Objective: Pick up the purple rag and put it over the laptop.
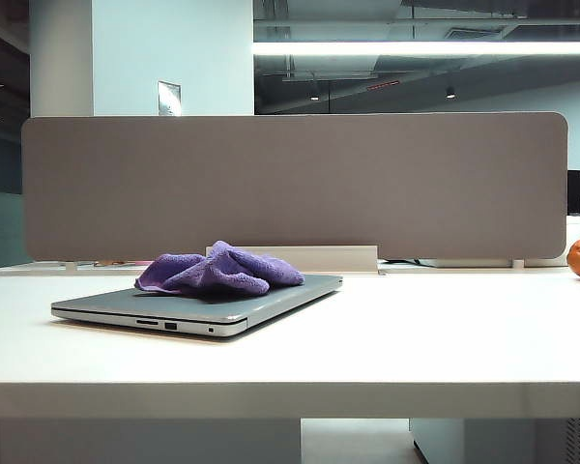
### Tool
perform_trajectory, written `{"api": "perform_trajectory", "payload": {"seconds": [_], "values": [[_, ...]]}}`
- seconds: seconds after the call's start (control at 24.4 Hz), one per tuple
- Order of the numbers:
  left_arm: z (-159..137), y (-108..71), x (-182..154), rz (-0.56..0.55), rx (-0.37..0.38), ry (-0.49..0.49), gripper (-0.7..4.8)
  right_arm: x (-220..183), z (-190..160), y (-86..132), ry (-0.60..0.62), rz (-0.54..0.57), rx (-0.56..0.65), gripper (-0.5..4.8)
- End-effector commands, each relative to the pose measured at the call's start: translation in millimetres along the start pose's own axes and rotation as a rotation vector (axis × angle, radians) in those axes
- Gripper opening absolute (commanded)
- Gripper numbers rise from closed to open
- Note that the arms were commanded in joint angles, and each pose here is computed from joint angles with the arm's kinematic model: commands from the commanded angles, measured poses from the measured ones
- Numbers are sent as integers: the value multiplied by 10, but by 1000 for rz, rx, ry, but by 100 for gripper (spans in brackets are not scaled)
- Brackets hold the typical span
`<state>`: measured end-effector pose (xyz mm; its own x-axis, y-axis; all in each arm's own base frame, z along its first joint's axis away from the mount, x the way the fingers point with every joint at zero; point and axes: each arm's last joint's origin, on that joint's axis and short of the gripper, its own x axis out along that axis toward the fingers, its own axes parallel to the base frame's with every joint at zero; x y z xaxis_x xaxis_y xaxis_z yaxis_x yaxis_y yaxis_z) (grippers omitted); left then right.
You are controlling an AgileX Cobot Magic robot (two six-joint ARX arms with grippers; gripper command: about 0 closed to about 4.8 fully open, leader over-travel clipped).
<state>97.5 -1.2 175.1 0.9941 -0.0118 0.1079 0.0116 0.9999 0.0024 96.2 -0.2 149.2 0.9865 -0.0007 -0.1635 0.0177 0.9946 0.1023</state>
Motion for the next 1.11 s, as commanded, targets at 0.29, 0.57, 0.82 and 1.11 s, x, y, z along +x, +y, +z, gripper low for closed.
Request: {"api": "perform_trajectory", "payload": {"seconds": [0.29, 0.57, 0.82, 1.11], "values": [[25, 28, -6, -4, 3, -17, -6, 3, 1, 0, -11, 1, -3, 22], [20, 31, -6, -8, 3, -12, -6, 3, 1, 0, -11, 1, -3, 22], [9, 21, -6, -26, 2, 0, -6, 3, 1, 0, -11, 1, -3, 22], [8, 21, -6, -26, 2, 1, -6, 3, 1, 0, -11, 1, -3, 22]]}}
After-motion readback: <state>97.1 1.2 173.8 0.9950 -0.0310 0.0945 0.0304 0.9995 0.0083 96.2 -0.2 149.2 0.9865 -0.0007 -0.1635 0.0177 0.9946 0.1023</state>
